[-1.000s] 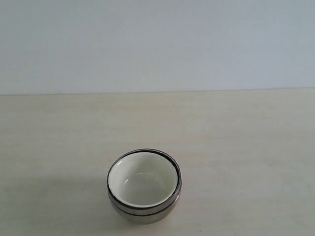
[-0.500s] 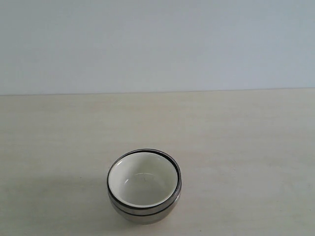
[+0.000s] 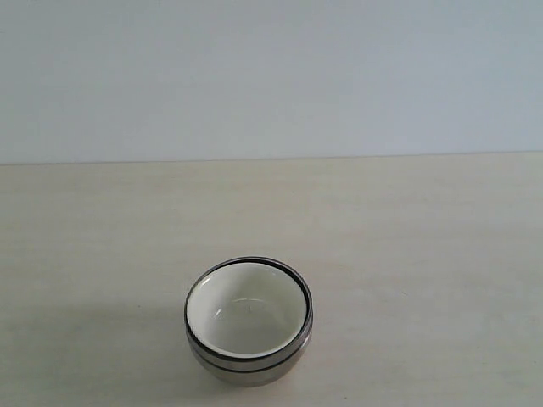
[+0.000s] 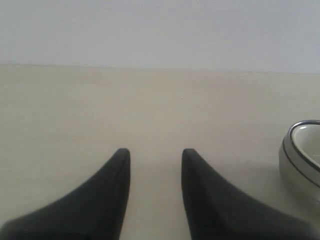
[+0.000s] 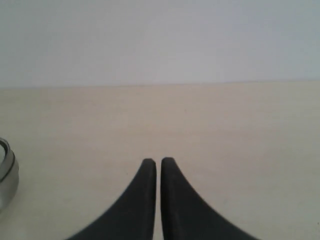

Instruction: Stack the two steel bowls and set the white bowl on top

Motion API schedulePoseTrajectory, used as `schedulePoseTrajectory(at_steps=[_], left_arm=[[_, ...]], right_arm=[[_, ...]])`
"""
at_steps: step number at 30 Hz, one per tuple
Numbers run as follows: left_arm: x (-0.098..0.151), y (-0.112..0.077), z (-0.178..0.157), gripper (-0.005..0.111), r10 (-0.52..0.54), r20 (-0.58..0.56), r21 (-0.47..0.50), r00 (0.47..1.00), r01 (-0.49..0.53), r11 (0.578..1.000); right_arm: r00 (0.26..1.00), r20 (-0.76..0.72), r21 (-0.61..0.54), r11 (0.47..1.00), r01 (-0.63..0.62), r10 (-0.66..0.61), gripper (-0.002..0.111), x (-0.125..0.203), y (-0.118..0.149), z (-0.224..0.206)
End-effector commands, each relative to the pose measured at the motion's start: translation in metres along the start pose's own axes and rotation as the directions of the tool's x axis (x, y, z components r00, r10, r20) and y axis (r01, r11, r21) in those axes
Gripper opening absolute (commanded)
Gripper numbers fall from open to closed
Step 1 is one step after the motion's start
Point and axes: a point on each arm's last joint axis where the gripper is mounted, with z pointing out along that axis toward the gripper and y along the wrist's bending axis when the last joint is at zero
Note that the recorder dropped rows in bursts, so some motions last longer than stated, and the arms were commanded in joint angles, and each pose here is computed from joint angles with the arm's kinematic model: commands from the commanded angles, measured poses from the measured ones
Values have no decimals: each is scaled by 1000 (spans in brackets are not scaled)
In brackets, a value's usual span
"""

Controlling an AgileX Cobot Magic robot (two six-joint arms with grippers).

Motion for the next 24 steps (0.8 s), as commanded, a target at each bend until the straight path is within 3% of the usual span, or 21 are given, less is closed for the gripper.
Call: schedulePoseTrajectory(at_steps=[1,24], left_arm=[[1,0,0,33,-5,-3,-4,1000,5,1000],[1,0,0,33,-5,-3,-4,1000,5,1000]], right_arm=[[996,-89,15,1000,24,-22,0,10,-2,0],[995,-97,12,1000,16,-15,0,10,-1,0]])
